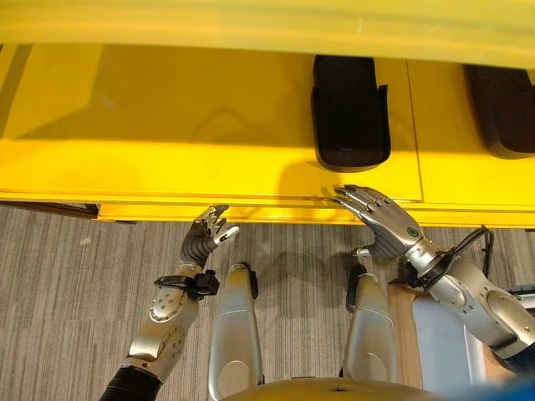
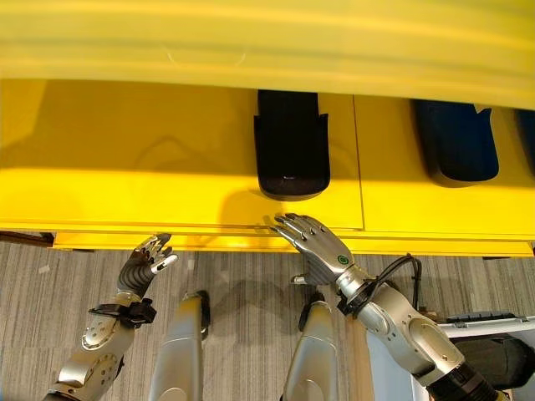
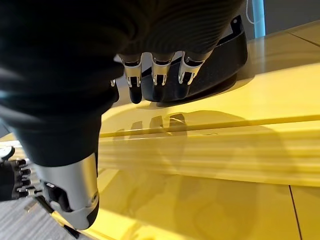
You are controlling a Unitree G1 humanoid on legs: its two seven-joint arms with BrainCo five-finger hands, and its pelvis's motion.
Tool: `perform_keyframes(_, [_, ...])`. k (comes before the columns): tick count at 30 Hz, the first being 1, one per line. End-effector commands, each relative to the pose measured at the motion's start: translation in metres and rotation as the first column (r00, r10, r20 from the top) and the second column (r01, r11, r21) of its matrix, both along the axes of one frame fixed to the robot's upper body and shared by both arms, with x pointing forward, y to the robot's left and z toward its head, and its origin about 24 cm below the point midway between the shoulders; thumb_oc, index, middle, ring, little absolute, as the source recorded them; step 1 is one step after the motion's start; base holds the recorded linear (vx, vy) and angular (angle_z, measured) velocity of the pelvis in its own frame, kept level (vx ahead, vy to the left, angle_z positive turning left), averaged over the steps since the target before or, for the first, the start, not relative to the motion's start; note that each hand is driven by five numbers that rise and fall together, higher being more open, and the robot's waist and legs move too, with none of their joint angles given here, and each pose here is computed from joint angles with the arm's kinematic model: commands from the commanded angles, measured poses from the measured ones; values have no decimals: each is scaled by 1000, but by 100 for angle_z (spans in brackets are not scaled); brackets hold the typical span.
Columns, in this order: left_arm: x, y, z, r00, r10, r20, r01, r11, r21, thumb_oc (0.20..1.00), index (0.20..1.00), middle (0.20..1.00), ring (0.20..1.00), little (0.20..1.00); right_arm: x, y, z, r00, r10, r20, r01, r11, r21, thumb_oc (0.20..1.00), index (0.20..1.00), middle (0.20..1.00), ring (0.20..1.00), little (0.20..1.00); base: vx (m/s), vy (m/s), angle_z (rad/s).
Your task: Move parts from the plastic box to the shelf.
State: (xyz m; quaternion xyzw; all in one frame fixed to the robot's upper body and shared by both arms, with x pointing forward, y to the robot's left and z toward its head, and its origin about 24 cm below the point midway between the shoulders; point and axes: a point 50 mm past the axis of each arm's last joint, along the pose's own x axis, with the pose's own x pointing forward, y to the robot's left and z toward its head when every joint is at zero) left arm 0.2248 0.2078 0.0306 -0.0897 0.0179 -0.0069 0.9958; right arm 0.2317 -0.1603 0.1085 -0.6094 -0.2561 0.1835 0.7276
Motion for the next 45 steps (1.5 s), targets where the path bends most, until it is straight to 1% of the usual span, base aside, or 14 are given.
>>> perform_keyframes(1, [-1,0,10,996,9,87,-11,1000,26,1000,1000,1000,1000,1000,2,1,1,1000,0,13,-1,998,57,1000,1000,1000,1000,1000,0,0,0])
perform_keyframes(18, [-3,2,9,996,14,84,-16,1000,21,1000,1000,1000,1000,1000,10,-3,1,999,-27,39,27,999,21,1000,1000,1000,1000,1000,1,0,0])
perform_keyframes(28, [-4,2,8,997,7,82,-9,1000,20,1000,1000,1000,1000,1000,19,3,4,998,-12,59,11,1000,12,1000,1000,1000,1000,1000,0,0,0])
perform_keyframes(35, [-4,2,7,997,5,78,-6,1000,15,1000,1000,1000,1000,1000,30,-1,1,996,-54,76,57,998,-30,1000,1000,1000,1000,1000,0,0,0])
perform_keyframes(45, [-5,3,7,997,7,76,-9,1000,14,1000,1000,1000,1000,1000,33,-5,4,992,-77,104,81,996,-31,1000,1000,1000,1000,1000,0,0,0])
